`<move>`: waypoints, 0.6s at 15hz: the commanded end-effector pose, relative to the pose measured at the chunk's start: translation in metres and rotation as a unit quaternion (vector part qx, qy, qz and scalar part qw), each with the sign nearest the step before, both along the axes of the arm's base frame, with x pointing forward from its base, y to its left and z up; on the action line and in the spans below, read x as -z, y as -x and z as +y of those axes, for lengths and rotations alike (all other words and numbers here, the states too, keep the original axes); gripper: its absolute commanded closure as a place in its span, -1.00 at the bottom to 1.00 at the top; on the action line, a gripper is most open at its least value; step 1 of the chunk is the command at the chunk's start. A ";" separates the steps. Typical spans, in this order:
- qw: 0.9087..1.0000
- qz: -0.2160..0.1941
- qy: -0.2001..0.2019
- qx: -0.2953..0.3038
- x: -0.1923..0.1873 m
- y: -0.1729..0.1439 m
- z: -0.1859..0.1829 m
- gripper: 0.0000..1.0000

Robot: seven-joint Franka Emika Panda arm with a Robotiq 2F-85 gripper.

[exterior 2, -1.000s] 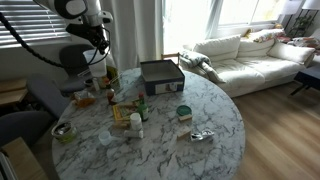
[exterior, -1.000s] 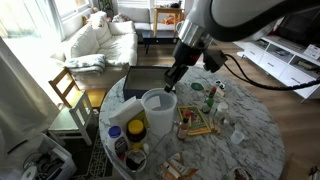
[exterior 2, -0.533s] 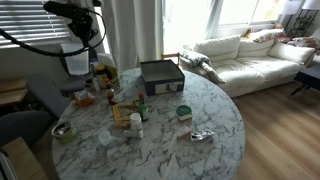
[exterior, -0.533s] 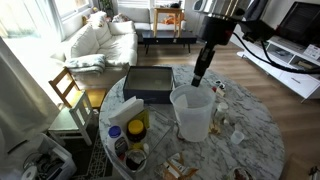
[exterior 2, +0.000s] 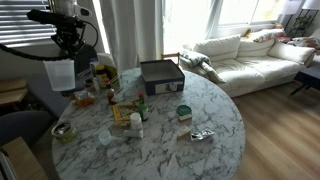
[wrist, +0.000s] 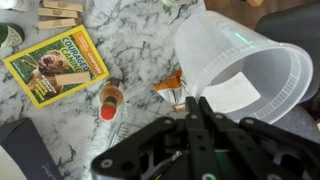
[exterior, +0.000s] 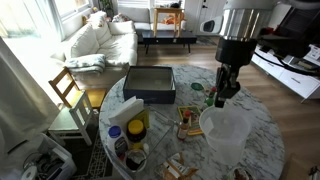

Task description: Pick up the clear cup and place it upside down on the table, pick up the clear measuring spoon and put it on top of the clear cup

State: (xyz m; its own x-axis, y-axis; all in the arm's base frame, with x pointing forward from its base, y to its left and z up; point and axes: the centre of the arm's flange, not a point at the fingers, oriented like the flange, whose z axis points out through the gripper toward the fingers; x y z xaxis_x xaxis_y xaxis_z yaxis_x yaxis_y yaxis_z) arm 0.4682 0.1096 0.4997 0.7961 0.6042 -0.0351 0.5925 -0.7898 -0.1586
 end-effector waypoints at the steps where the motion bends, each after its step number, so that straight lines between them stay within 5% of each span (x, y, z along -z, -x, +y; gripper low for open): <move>1: 0.998 -0.033 0.040 -0.022 0.044 0.039 0.004 0.98; 3: 0.999 -0.021 0.027 -0.016 0.033 0.016 0.007 0.98; 9: 0.999 -0.028 0.026 -0.015 0.033 0.015 0.007 0.98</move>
State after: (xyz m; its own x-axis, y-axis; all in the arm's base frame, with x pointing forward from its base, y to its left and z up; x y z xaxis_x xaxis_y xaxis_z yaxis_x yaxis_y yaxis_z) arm 0.4532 0.1170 0.4668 0.7795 0.6260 -0.0227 0.6226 -0.7782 -0.0825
